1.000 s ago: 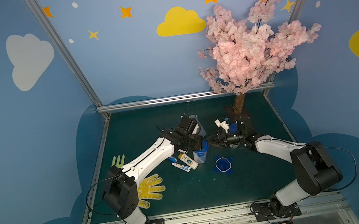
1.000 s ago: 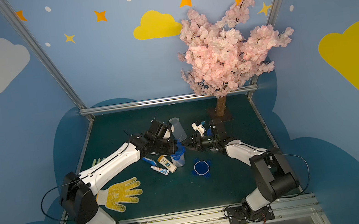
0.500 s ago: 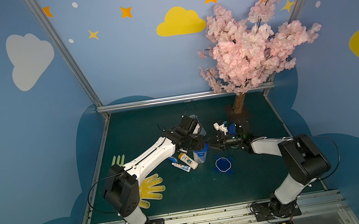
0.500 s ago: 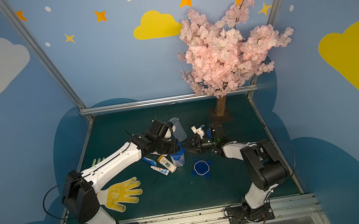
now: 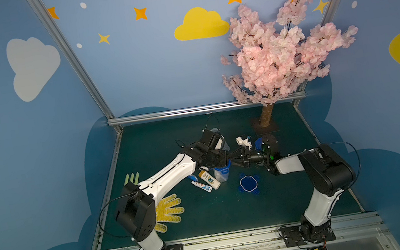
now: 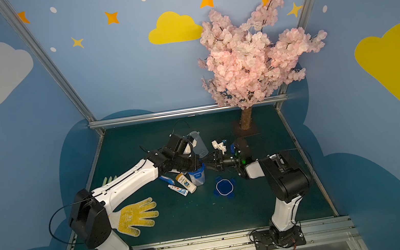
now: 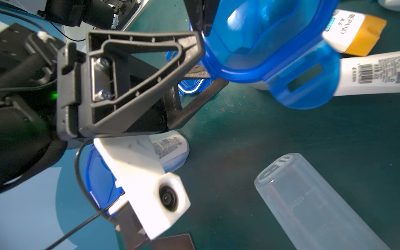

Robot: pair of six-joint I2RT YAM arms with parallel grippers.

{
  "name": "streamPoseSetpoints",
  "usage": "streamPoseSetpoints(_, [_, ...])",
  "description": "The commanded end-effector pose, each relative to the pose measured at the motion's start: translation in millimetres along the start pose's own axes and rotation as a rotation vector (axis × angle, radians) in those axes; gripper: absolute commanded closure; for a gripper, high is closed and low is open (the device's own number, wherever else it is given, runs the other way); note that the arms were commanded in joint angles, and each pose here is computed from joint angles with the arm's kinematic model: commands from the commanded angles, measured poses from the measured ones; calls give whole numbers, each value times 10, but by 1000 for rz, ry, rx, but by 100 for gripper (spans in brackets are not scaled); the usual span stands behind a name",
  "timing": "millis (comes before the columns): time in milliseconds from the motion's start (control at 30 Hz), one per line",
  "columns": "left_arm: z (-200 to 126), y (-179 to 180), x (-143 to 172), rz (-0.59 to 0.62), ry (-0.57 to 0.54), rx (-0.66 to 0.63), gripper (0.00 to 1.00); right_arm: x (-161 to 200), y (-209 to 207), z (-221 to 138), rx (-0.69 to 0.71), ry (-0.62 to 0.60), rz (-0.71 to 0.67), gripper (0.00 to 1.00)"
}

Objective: Take out toiletry kits
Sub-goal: Unfasten the latch on the container.

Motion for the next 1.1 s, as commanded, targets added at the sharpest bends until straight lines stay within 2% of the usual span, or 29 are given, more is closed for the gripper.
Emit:
streamPoseSetpoints(0, [231,247,353,-57,167,-85,98,79,121,30,-70,50,-33,47])
streamPoseSetpoints(433, [277,477,489,-115,195,-113,98,139,371,-51,-108,17,-87,50])
streamPoseSetpoints(800, [445,649,819,-163,287,-144,98,113,491,-151,-132,-49,-101,52])
streamPoseSetpoints(1067, [512,708,942,-177,331,-157,98,108,538,-173,-140,-57,-107,55])
Point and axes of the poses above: each gripper's point midway between its finger pads, its own z axis out along the fingers, its own y axis along the line the jaws close on, x = y × z, the point moved 8 cm from there along -z, back along the fingers, and after that the axes turned 10 degrees about z, right-handed, at the moved point
